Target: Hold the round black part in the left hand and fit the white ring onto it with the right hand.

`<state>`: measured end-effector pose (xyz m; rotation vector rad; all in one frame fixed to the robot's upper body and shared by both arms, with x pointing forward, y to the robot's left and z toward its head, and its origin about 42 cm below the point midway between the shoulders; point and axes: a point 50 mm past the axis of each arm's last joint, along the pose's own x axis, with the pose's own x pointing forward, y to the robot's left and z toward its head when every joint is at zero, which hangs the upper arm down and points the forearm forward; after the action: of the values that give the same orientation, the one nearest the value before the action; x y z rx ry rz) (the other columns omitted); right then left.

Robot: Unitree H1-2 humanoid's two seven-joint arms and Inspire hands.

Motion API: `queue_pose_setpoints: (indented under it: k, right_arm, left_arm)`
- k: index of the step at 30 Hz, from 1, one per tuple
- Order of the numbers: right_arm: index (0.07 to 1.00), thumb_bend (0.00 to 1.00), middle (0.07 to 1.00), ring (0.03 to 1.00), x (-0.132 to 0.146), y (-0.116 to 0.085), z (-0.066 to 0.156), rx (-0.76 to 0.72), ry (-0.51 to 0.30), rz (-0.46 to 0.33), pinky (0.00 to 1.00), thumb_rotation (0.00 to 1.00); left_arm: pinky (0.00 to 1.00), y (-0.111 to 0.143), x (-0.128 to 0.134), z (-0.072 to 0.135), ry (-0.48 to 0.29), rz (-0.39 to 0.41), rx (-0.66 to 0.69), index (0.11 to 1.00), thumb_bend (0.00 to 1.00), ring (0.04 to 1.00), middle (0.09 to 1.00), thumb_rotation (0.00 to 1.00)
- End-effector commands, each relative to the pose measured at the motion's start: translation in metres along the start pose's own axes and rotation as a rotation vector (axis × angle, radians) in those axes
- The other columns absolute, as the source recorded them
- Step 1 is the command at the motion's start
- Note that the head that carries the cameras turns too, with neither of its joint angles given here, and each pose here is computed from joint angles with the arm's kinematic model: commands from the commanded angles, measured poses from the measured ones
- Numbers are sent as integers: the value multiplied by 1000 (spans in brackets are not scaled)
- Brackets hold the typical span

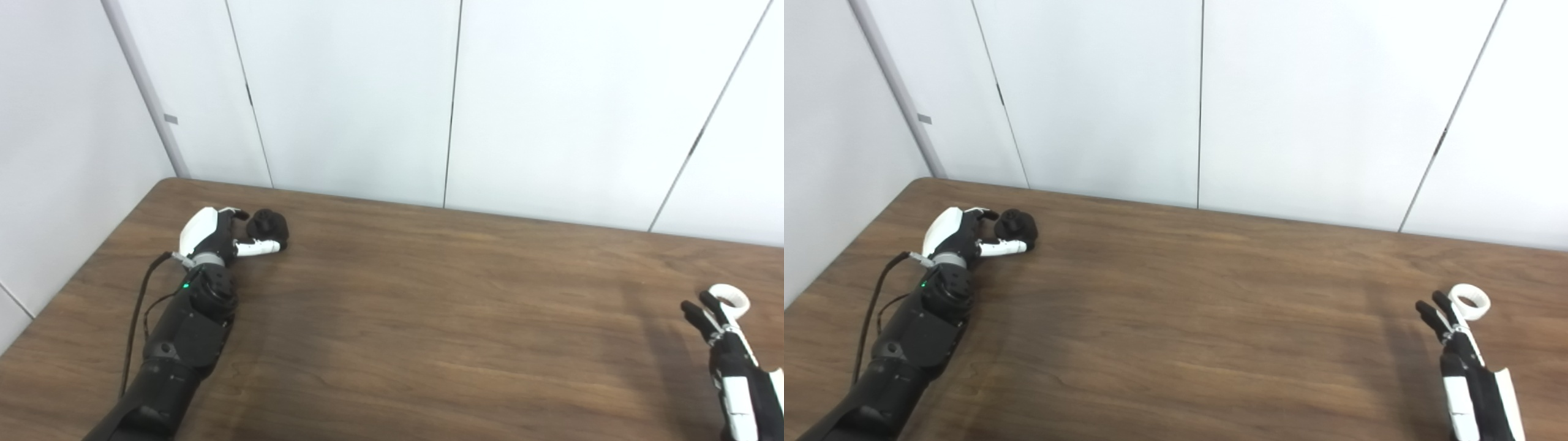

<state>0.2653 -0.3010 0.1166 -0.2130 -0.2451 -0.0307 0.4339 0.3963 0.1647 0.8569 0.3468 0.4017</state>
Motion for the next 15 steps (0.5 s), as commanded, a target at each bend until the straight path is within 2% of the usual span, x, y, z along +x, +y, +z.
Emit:
queue_pose_setpoints:
  k: [1, 15]
  right_arm:
    - [936, 636, 880, 910, -38, 19, -31, 61, 146, -6, 1000, 1000]
    - [934, 639, 879, 903, -39, 20, -29, 57, 158, -2, 1000, 1000]
  left_arm:
    - [1000, 23, 10, 25, -68, 54, -15, 807, 939, 981, 914, 308]
    - [1000, 17, 9, 31, -85, 48, -19, 787, 931, 970, 903, 299]
